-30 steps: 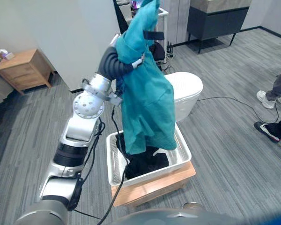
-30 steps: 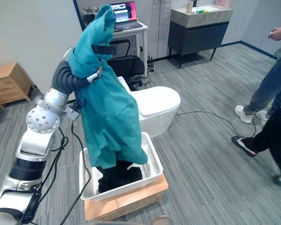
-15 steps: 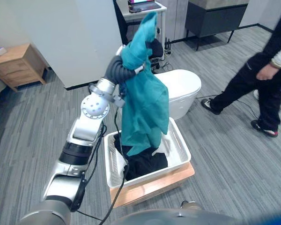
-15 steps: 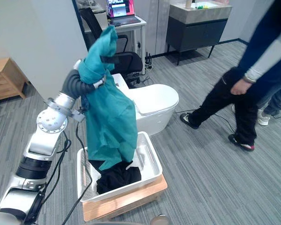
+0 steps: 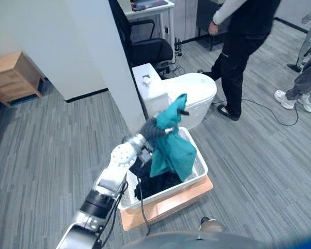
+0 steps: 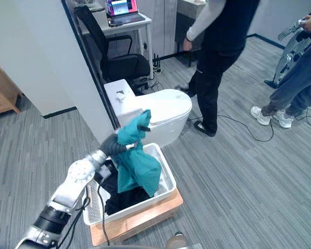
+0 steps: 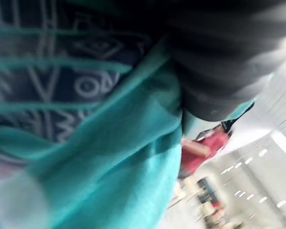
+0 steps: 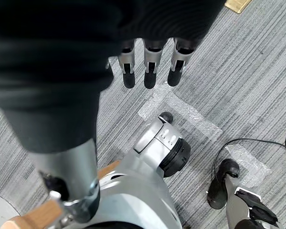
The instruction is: Tidy the bed and pick cloth on bed and put in laundry
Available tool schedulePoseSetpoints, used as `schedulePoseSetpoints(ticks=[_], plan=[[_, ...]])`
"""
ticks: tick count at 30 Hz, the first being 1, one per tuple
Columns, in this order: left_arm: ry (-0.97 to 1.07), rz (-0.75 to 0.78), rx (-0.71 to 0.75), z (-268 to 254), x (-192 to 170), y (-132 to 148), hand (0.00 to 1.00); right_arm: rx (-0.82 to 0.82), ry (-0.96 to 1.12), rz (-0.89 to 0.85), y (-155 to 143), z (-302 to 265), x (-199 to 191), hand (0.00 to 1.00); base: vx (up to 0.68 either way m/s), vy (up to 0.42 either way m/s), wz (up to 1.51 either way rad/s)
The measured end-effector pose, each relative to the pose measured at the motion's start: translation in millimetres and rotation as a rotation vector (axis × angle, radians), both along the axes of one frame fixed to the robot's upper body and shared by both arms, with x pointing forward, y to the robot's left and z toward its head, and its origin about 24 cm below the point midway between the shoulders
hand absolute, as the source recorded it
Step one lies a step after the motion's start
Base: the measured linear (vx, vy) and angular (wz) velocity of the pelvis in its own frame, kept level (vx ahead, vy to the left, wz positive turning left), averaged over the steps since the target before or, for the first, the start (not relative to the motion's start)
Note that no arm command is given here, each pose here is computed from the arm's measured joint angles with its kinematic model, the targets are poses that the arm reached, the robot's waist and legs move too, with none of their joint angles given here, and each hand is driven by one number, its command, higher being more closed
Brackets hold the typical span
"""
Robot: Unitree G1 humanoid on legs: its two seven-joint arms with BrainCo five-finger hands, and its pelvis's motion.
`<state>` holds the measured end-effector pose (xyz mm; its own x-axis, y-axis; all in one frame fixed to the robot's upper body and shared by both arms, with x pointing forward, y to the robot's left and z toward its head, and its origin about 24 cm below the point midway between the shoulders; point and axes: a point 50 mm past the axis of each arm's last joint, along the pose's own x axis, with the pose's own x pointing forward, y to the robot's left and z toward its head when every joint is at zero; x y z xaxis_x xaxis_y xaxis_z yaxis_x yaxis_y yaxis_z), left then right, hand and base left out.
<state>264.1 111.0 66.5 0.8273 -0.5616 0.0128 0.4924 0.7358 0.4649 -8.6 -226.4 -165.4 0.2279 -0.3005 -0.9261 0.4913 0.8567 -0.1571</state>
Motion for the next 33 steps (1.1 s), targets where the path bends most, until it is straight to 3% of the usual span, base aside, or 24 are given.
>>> schedulePoseSetpoints(ticks=[4,12,18,27,33], plan=[[0.094,0.075,0.143,-37.9,-6.9,7.3,1.00,-0.027,-0.024,0.026,-7.5,2.9,5.5,0.00,-0.06,-0.012,-0.03],[0.170,0.408,0.332,-81.6,-6.8,52.2,1.00,-0.044,-0.096,0.087,-13.0,8.2,23.3,0.00,-0.03,-0.053,-0.08],[0.014,0.606,0.324,-51.5,23.8,73.1,1.00,-0.044,-0.143,0.095,-12.7,11.2,32.6,0.00,-0.01,-0.037,-0.08],[-0.270,0.623,0.353,22.0,71.5,66.3,1.00,-0.010,-0.383,0.167,0.3,26.9,87.2,0.00,-0.05,-0.039,-0.07],[-0.263,0.643,0.301,39.2,83.1,73.8,1.00,-0.001,-0.555,0.243,9.7,45.8,137.3,0.00,-0.06,-0.006,-0.05]])
